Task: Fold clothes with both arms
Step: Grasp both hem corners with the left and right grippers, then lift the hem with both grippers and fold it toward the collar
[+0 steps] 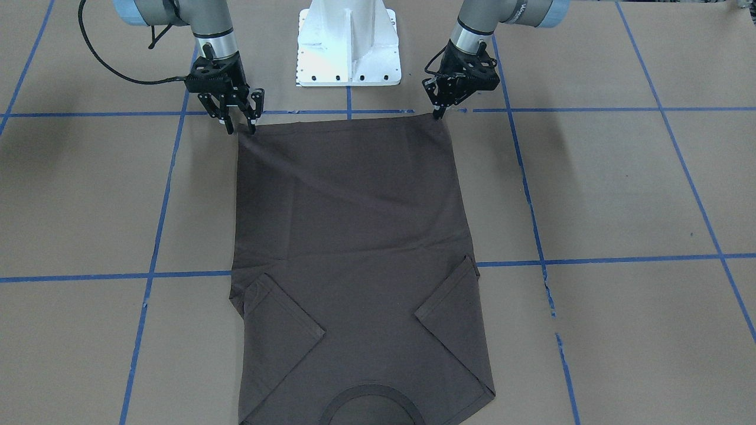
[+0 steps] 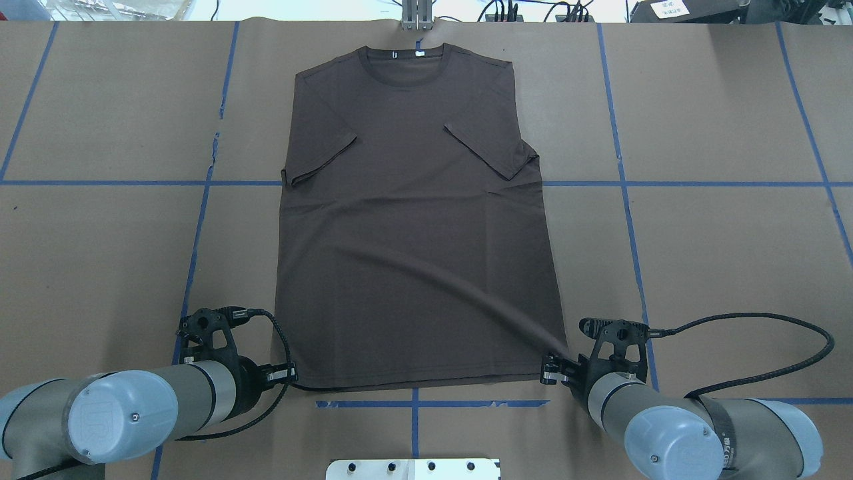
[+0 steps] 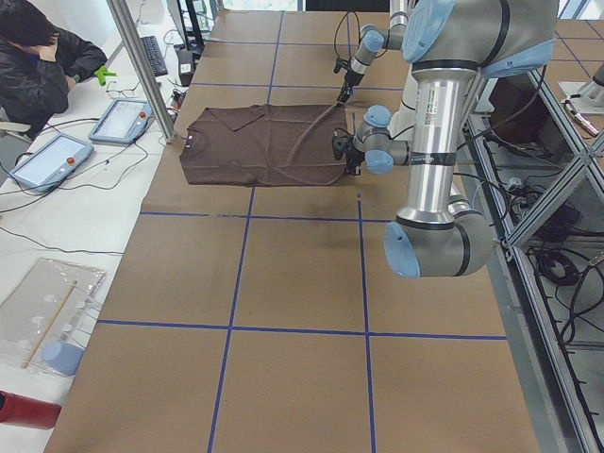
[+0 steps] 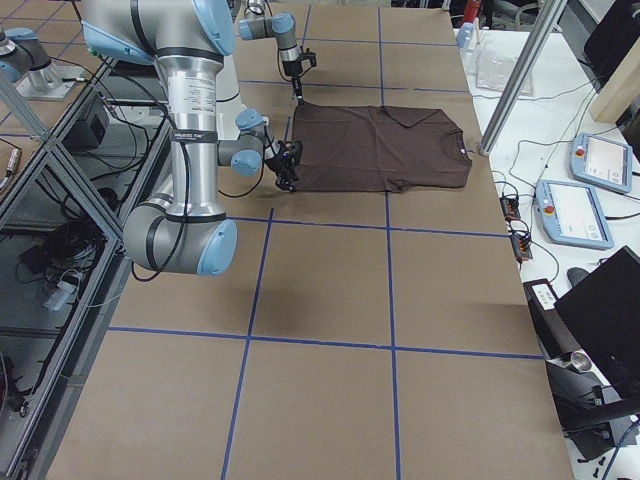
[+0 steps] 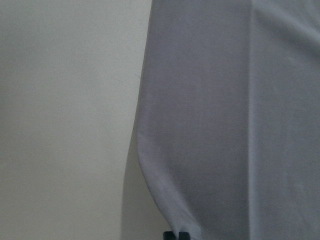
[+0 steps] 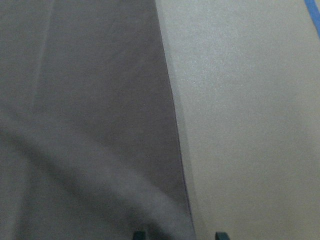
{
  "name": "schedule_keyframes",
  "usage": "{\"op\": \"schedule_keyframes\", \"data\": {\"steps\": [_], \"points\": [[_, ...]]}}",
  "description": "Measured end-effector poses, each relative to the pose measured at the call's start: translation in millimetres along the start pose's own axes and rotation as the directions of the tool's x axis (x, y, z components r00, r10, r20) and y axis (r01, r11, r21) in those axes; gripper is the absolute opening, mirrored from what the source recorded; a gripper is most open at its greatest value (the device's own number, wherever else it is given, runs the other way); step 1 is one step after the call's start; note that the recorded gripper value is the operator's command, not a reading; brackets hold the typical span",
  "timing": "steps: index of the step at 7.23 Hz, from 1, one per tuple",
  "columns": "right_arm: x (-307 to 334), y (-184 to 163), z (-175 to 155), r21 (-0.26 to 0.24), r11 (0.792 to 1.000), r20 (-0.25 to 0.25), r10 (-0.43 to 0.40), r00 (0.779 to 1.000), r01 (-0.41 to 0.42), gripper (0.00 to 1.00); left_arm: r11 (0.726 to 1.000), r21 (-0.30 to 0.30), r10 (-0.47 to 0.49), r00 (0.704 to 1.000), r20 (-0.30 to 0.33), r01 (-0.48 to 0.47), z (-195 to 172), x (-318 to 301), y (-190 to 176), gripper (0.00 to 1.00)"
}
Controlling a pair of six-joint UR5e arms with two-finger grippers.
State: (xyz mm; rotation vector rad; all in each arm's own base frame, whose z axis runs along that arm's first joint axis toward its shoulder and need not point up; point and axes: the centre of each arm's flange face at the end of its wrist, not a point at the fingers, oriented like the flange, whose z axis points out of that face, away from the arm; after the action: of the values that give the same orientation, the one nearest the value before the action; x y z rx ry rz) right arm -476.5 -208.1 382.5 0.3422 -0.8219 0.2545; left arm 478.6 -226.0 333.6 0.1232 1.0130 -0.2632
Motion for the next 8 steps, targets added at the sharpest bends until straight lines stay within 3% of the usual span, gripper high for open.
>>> {"op": "schedule_keyframes", "data": {"steps": [1, 5, 7, 8], "points": [[-0.6, 1.5, -0.4, -0.002, 1.0, 0.001, 0.009, 1.0, -0.009, 0.0, 1.0, 0.0, 0.0, 1.0, 0.0, 0.0, 0.0, 0.1, -0.2, 0.0], [-6.5, -1.2, -12.2, -0.003, 1.0, 0.006, 0.024, 1.0, -0.024, 0.0, 1.0, 0.001, 0.0, 1.0, 0.0, 0.0, -0.2, 0.0, -0.6, 0.0], [-18.3, -14.4, -60.0, -0.024, 1.0, -0.017, 0.014, 1.0, -0.015, 0.0, 1.0, -0.009, 0.004, 1.0, -0.015, -0.004, -23.0, 10.7, -2.6, 0.0], [-24.4, -22.4, -97.9, -0.053, 0.998, -0.012, 0.012, 1.0, -0.013, 0.0, 0.999, -0.048, 0.008, 1.0, -0.011, -0.008, -69.5, 26.9, -1.1, 0.0]]}}
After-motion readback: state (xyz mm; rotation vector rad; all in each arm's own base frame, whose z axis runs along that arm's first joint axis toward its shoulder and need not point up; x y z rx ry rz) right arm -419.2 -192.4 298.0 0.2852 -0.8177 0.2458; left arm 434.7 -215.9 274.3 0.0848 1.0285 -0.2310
